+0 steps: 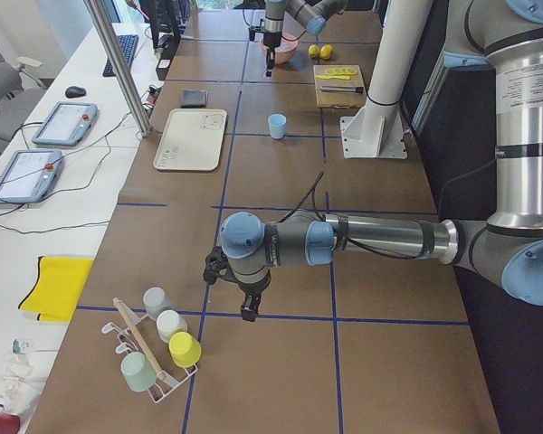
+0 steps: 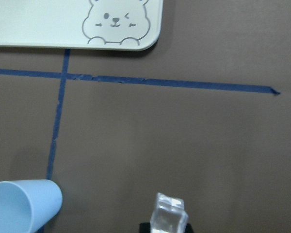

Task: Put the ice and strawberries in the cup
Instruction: 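Carry the ice cube over the light-blue cup and open the right gripper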

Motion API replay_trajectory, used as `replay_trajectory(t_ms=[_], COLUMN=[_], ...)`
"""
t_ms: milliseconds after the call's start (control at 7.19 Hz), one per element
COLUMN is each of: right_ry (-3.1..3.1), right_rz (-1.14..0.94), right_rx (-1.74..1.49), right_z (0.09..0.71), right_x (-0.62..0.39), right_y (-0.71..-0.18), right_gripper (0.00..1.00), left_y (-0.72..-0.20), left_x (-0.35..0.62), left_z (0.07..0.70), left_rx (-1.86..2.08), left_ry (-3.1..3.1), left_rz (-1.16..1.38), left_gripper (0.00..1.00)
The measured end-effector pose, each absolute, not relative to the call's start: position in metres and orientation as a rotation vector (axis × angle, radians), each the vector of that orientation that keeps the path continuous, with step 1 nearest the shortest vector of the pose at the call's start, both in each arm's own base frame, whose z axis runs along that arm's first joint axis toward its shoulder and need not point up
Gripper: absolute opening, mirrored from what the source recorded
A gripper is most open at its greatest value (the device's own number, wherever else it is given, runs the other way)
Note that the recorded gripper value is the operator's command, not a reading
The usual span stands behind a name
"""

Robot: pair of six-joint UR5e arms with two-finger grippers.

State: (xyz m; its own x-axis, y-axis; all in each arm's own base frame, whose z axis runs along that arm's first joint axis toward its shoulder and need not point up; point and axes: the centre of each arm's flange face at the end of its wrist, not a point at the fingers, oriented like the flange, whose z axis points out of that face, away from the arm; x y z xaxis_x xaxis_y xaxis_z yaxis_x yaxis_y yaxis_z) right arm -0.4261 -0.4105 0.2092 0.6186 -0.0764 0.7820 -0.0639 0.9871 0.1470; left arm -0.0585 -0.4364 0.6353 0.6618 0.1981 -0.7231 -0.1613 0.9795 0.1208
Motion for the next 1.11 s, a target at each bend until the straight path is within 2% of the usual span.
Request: replay_trajectory(t_ms=[417, 695, 835, 974, 1113], right_ry=[-0.868, -0.836, -0.826, -0.817, -0.812], right_rz=[0.065, 0.060, 0.056, 0.054, 0.055], right_rx=[0.167, 0.172, 0.178, 0.185, 0.191], right_z=[0.145, 0.143, 0.144, 0.146, 0.147], right_x=[-0.527, -0.559, -0.565, -0.569, -0.571], right_y=[-0.382, -0.367, -0.361, -0.358, -0.357], right_gripper=[0.00, 0.03, 0.41, 0.96, 0.98], left_y=[-0.438, -0.438, -0.438, -0.438, -0.438], left_x=[-0.058, -0.058, -0.058, -0.058, -0.058], left_z=[0.634, 0.634, 0.634, 0.634, 0.634], left_rx=[0.050, 0.049, 0.050, 0.050, 0.050], left_ry=[0.823, 0.823, 0.823, 0.823, 0.823], left_rz=[0.204, 0.205, 0.206, 0.206, 0.206], left_gripper=[1.00, 1.00, 1.00, 1.00, 1.00])
